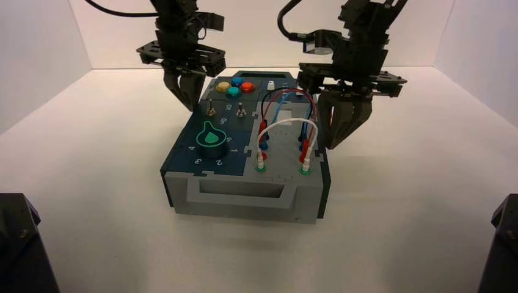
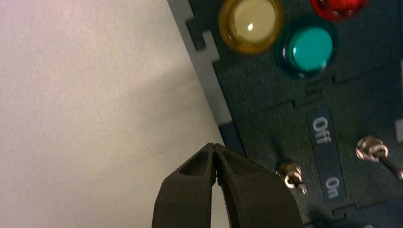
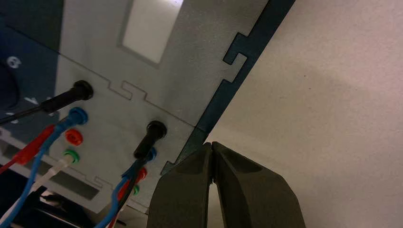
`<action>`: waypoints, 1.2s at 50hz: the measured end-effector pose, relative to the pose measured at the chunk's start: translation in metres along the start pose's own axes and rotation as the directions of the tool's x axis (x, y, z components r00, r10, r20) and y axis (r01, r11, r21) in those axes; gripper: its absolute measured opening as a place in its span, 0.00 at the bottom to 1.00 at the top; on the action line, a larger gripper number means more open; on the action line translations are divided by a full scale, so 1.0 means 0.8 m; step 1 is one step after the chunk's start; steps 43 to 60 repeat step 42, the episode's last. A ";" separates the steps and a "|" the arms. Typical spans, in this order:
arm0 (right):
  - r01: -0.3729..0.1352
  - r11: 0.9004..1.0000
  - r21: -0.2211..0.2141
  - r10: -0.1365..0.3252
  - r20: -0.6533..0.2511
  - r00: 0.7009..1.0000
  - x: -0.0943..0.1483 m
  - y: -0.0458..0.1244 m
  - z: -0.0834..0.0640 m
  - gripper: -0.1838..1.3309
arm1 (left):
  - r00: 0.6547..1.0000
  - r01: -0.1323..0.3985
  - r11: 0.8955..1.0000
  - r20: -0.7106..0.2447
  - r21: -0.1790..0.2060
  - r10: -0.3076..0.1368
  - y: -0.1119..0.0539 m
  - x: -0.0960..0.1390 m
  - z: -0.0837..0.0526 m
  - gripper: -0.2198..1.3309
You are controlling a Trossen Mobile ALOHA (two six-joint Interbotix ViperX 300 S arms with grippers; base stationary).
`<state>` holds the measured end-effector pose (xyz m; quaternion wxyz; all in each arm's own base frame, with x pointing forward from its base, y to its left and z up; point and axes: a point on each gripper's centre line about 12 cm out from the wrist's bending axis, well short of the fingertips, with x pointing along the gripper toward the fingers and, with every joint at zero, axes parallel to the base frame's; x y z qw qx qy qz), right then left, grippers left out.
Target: Rotate the box clockwise.
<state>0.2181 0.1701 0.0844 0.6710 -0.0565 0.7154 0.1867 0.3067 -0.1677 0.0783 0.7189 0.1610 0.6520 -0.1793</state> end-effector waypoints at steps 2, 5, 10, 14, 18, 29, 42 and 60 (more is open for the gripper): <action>-0.004 1.000 0.002 0.004 0.019 1.000 -0.005 -0.001 -0.001 0.03 | 1.000 0.002 1.000 0.000 -0.004 -0.002 0.000 -0.003 -0.006 0.04; -0.008 1.000 0.011 0.008 0.041 0.999 -0.014 -0.006 -0.003 0.03 | 1.000 0.006 1.000 0.014 -0.009 -0.005 -0.002 -0.013 -0.014 0.04; -0.017 0.999 0.033 0.014 0.101 0.995 -0.044 -0.017 -0.005 0.03 | 0.998 0.010 1.000 0.055 -0.023 -0.008 -0.003 -0.044 -0.026 0.04; -0.026 0.999 0.025 0.023 0.128 0.991 -0.062 -0.014 -0.009 0.03 | 0.995 0.013 0.999 0.101 -0.036 -0.009 -0.002 -0.078 -0.036 0.04; -0.032 0.999 0.010 0.030 0.153 0.988 -0.076 -0.011 -0.013 0.03 | 0.991 0.017 0.999 0.136 -0.039 -0.012 -0.003 -0.102 -0.043 0.04; -0.045 0.999 -0.030 0.051 0.239 0.970 -0.107 -0.004 -0.024 0.03 | 0.972 0.025 0.999 0.235 -0.042 -0.015 -0.002 -0.161 -0.065 0.04; -0.040 0.996 -0.074 0.059 0.274 0.960 -0.117 0.000 -0.026 0.03 | 0.954 0.026 0.999 0.300 -0.035 -0.014 -0.001 -0.190 -0.076 0.04; -0.040 0.996 -0.074 0.059 0.274 0.960 -0.117 0.000 -0.026 0.03 | 0.954 0.026 0.999 0.300 -0.035 -0.014 -0.001 -0.190 -0.076 0.04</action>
